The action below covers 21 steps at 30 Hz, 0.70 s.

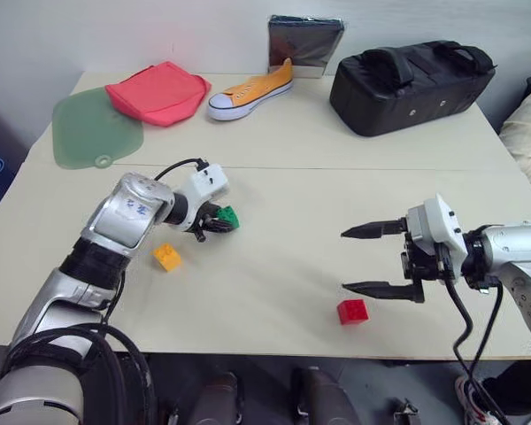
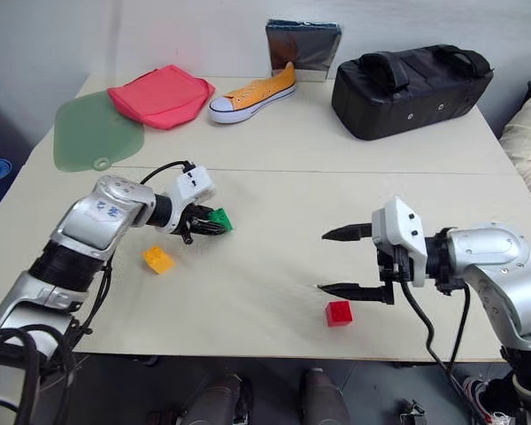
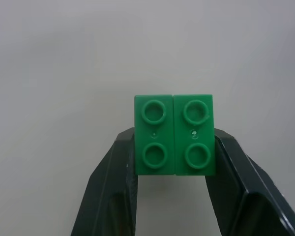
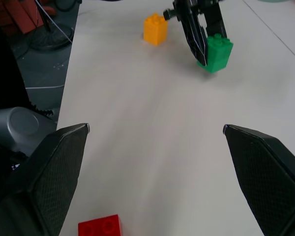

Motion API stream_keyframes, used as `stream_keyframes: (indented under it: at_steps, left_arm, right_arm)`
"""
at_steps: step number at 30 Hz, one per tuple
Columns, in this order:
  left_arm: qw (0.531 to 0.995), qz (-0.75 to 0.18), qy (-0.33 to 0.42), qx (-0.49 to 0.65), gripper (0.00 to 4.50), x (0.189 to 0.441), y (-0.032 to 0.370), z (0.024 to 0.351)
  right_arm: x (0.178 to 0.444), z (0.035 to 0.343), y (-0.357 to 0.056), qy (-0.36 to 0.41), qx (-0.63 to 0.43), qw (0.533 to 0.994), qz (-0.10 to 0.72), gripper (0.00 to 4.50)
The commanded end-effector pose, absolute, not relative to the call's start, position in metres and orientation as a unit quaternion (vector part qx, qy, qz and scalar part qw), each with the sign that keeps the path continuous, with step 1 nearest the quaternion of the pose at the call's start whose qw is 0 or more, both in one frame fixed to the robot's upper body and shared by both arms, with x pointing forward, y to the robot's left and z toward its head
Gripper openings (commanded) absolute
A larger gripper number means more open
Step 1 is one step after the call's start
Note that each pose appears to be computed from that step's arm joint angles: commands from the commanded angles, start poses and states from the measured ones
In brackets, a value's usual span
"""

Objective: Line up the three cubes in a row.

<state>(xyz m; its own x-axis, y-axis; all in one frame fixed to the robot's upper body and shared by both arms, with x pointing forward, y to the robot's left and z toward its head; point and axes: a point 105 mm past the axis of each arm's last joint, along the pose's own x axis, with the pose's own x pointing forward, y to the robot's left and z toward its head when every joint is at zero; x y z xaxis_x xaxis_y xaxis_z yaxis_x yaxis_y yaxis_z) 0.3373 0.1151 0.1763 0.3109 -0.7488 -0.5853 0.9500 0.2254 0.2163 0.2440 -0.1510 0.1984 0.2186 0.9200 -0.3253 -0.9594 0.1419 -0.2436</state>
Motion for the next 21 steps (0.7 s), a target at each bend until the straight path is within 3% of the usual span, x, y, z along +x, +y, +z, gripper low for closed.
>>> stream_keyframes:
  at_steps: [1, 7, 12, 21]
  left_arm:
    - [0.665, -0.662, 0.12, 0.326, 1.48, 0.291, 0.105, 0.194]
    - [0.613, -0.684, 0.147, 0.368, 1.48, 0.274, 0.099, 0.167]
    - [0.624, -0.671, 0.182, 0.358, 1.48, 0.272, 0.08, 0.143]
    - [0.615, -0.684, 0.203, 0.335, 1.48, 0.244, 0.066, 0.129]
  right_arm:
    - [0.232, 0.207, -0.152, 0.033, -0.229, 0.741, 0.63, 4.5]
    - [0.219, 0.188, -0.16, 0.062, -0.261, 0.721, 0.639, 4.5]
    - [0.212, 0.183, -0.164, 0.072, -0.264, 0.711, 0.648, 4.5]
    - [0.199, 0.178, -0.163, 0.089, -0.266, 0.703, 0.654, 4.5]
